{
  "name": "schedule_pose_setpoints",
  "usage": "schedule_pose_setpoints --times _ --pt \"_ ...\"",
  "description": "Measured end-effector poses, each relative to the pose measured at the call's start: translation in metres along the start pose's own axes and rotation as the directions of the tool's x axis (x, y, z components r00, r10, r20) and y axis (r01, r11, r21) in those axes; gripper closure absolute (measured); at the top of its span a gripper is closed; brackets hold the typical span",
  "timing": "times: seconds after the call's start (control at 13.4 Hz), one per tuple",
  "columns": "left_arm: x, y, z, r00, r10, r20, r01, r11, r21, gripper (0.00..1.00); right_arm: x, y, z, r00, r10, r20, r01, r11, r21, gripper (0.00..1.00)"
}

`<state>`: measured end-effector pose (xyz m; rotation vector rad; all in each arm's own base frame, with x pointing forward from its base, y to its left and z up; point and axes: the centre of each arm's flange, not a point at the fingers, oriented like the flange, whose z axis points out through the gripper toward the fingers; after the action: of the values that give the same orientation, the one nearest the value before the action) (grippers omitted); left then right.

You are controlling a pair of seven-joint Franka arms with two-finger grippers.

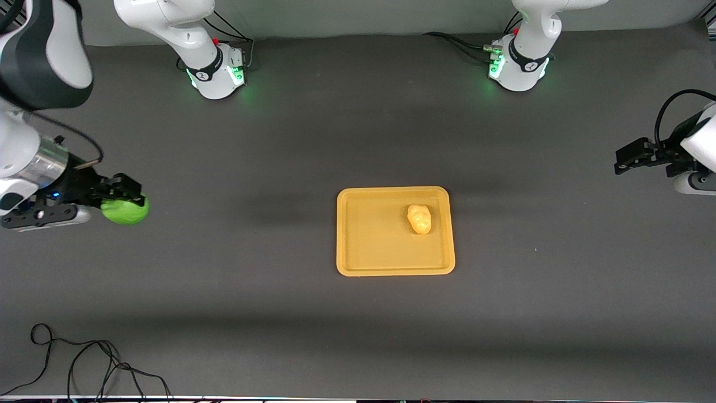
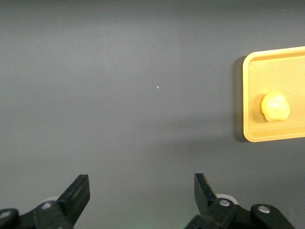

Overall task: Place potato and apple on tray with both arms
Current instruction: 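Grasp the green apple with the right gripper and lift it, then carry the apple onto the tray beside the potato and open the right gripper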

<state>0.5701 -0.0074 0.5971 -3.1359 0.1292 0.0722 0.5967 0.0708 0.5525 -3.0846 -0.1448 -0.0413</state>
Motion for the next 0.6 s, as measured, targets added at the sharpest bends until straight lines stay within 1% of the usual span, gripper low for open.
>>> schedule_pose_setpoints --times 0.15,0.3,0.45,0.6 --pt "0.0 -0.002 -0.004 1.0 0.009 -0.008 -0.009 1.0 0.006 0.02 0.01 -0.087 0.004 1.0 0.022 -0.011 -0.022 1.0 -0.002 0.24" --pt "-0.001 -0.008 -0.007 1.0 0.017 -0.01 -0.017 1.0 0.012 0.02 0.015 -0.179 0.014 0.998 0.05 -0.027 -0.05 0.999 -0.019 0.24" --pt "-0.002 -0.014 -0.009 1.0 0.014 -0.006 -0.014 1.0 0.013 0.02 0.014 -0.267 0.034 0.994 0.107 -0.036 -0.108 0.994 -0.034 0.24" --pt "-0.003 -0.016 -0.009 1.0 0.014 -0.004 -0.014 1.0 0.013 0.02 0.011 -0.341 0.063 0.987 0.156 -0.046 -0.158 0.987 -0.039 0.24"
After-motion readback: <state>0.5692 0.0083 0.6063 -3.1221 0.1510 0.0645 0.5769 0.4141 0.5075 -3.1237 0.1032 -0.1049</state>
